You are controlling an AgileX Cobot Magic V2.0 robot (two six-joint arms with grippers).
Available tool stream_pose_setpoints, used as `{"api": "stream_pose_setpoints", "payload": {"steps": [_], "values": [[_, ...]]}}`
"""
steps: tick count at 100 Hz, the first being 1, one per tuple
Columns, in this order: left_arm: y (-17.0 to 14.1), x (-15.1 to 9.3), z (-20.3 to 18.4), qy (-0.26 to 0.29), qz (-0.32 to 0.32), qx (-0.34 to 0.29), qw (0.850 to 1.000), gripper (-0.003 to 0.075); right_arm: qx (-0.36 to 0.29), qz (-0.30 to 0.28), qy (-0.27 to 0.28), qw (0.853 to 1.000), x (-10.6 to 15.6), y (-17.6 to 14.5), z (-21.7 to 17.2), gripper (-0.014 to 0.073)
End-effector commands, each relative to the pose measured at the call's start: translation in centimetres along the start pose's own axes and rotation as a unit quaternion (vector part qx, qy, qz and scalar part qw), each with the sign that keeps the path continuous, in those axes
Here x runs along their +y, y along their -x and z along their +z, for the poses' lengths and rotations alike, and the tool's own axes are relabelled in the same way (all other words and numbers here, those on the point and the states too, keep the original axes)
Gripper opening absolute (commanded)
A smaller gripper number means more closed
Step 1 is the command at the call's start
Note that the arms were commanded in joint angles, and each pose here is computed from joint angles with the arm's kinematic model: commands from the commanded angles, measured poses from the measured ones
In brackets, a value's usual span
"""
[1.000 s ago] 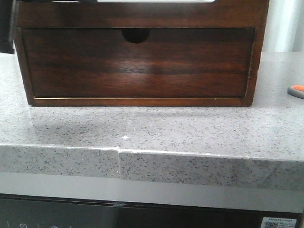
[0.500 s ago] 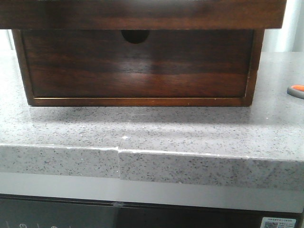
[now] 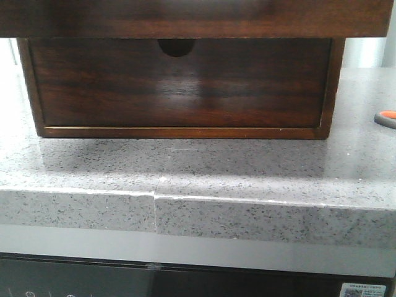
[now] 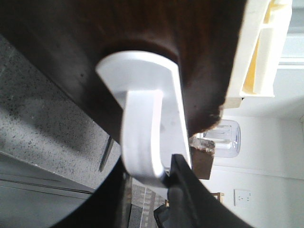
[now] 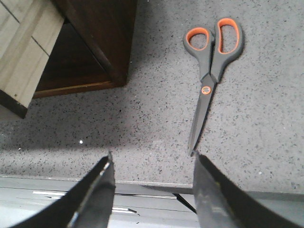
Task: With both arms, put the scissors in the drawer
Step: 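Pull the drawer open toward the robot with the left gripper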
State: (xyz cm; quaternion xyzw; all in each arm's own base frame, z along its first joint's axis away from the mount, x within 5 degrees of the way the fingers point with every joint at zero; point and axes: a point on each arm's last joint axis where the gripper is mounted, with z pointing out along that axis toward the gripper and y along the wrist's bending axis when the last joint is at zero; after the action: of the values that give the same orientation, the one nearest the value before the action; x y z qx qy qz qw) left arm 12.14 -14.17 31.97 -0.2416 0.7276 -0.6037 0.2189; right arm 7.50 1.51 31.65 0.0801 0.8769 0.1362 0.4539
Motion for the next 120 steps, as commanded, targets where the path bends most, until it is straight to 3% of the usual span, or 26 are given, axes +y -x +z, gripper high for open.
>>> {"api": "stream_pose_setpoints", "payload": {"steps": [1,49,71,92,104,120], "values": [[-0.7,-1.7,-0.7,-0.037,0.032,0.026,0.998,-0.0020,-0.039,-0.002,0.003,0.999,0.3,1.3,-0.4,0.0331],[-1.2,-1.6,-0.6,-0.034,0.037,0.034,0.998,-0.0012,-0.045,-0.002,0.004,0.999,0.3,1.5,-0.4,0.0331],[-1.2,-1.6,-0.6,-0.034,0.037,0.033,0.998,0.0209,-0.046,-0.002,0.005,0.999,0.3,1.5,-0.4,0.0331],[-1.0,-1.7,-0.9,-0.037,0.037,0.026,0.998,0.0375,-0.042,-0.002,0.004,0.999,0.3,1.4,-0.4,0.0331],[-0.9,-2.1,-1.5,-0.047,0.037,0.017,0.998,0.0436,-0.040,-0.002,0.004,0.999,0.3,1.4,-0.4,0.0331],[-0.7,-2.9,-3.3,-0.079,0.038,0.005,0.996,0.0444,-0.040,-0.002,0.004,0.999,0.3,1.4,-0.4,0.0331]]}}
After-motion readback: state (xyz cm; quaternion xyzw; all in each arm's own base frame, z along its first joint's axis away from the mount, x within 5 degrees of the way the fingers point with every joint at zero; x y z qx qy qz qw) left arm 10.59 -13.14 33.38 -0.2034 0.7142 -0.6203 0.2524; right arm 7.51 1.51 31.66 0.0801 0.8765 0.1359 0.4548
